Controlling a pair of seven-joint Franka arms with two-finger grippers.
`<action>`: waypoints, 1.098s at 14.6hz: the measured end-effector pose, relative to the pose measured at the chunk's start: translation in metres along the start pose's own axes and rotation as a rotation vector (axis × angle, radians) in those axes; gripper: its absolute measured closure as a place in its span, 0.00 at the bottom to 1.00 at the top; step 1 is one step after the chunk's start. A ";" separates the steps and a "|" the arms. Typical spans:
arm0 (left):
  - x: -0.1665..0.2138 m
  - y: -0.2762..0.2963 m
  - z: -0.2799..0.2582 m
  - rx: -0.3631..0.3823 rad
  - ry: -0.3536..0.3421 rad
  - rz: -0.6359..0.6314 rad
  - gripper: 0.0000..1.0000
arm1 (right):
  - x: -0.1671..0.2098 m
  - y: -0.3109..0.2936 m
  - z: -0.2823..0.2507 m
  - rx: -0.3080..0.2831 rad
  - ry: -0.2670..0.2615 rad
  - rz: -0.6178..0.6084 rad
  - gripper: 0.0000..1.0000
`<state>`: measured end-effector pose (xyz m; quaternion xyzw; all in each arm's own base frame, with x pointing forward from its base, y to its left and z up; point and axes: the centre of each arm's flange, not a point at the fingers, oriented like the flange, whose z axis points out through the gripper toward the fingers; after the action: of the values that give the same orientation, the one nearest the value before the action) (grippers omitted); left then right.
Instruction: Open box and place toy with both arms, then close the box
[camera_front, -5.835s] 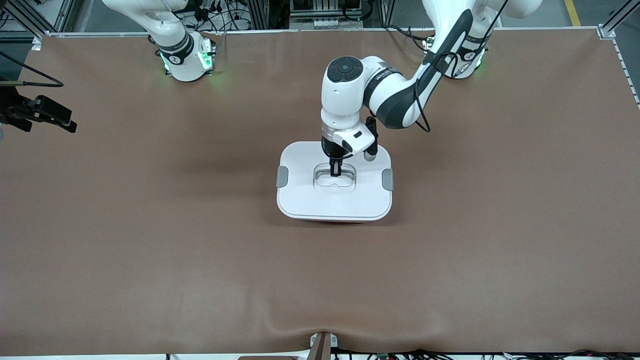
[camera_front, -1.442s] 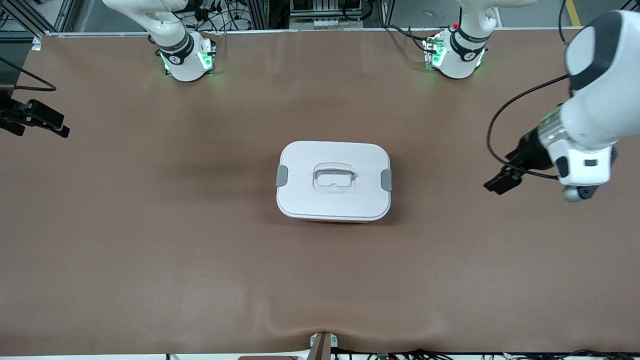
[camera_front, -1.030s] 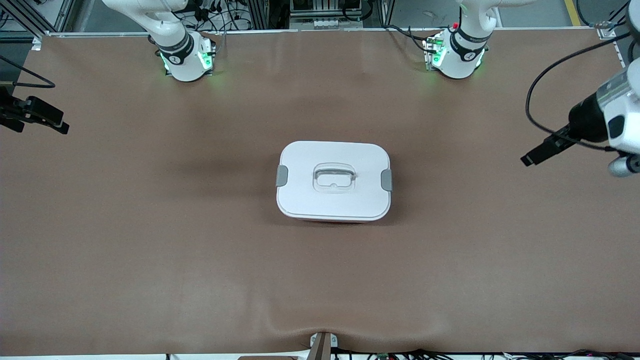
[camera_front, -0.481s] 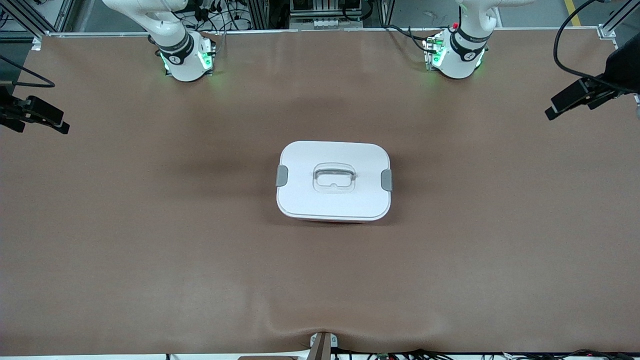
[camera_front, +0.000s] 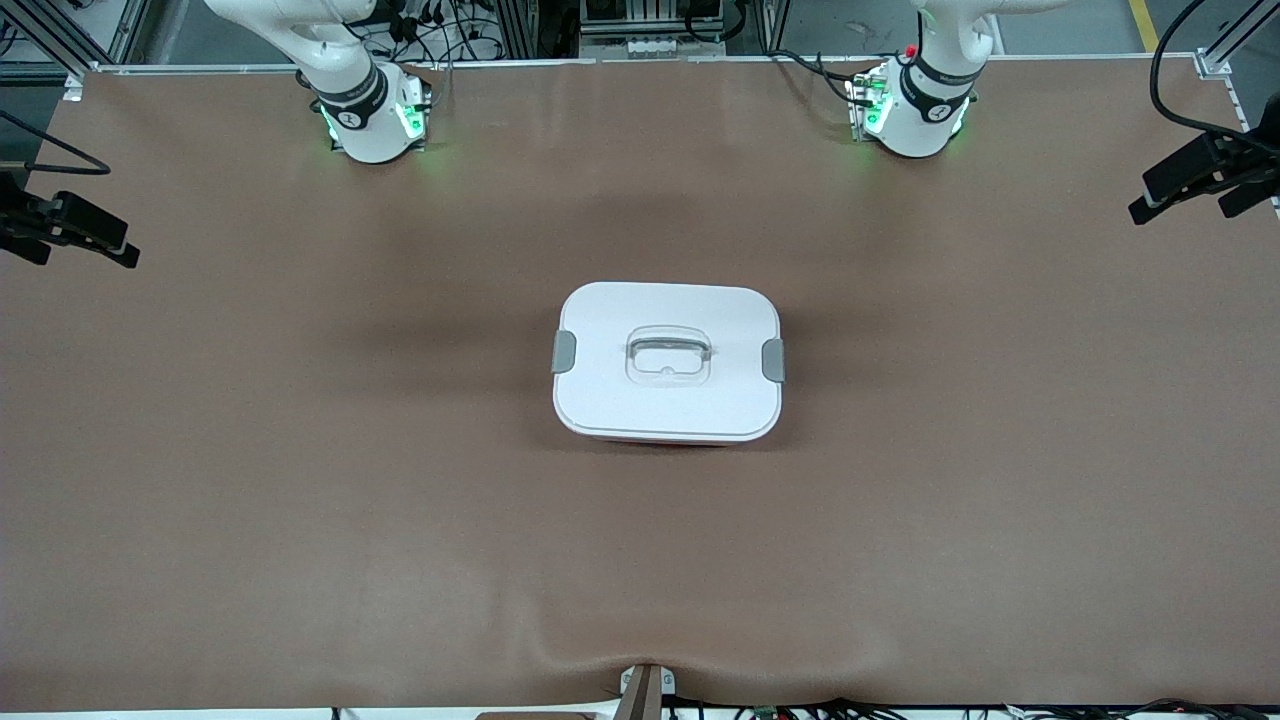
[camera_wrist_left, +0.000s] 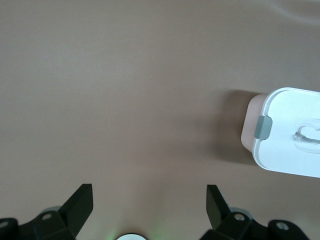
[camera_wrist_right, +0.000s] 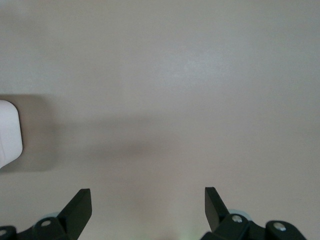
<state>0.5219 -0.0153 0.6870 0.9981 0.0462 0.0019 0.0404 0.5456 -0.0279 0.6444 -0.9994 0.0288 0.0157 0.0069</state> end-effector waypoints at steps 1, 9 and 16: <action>-0.001 0.000 -0.001 0.000 0.001 0.001 0.00 | 0.000 0.000 0.000 0.000 0.000 0.000 0.00; -0.001 0.003 0.004 0.001 -0.010 0.010 0.00 | 0.000 0.000 0.000 0.000 -0.001 -0.001 0.00; 0.004 0.003 0.015 0.003 -0.032 0.011 0.00 | 0.000 -0.001 0.002 0.000 -0.004 -0.003 0.00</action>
<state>0.5262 -0.0194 0.6720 0.9983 0.0400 -0.0140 0.0394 0.5461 -0.0271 0.6426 -0.9995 0.0270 0.0178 0.0072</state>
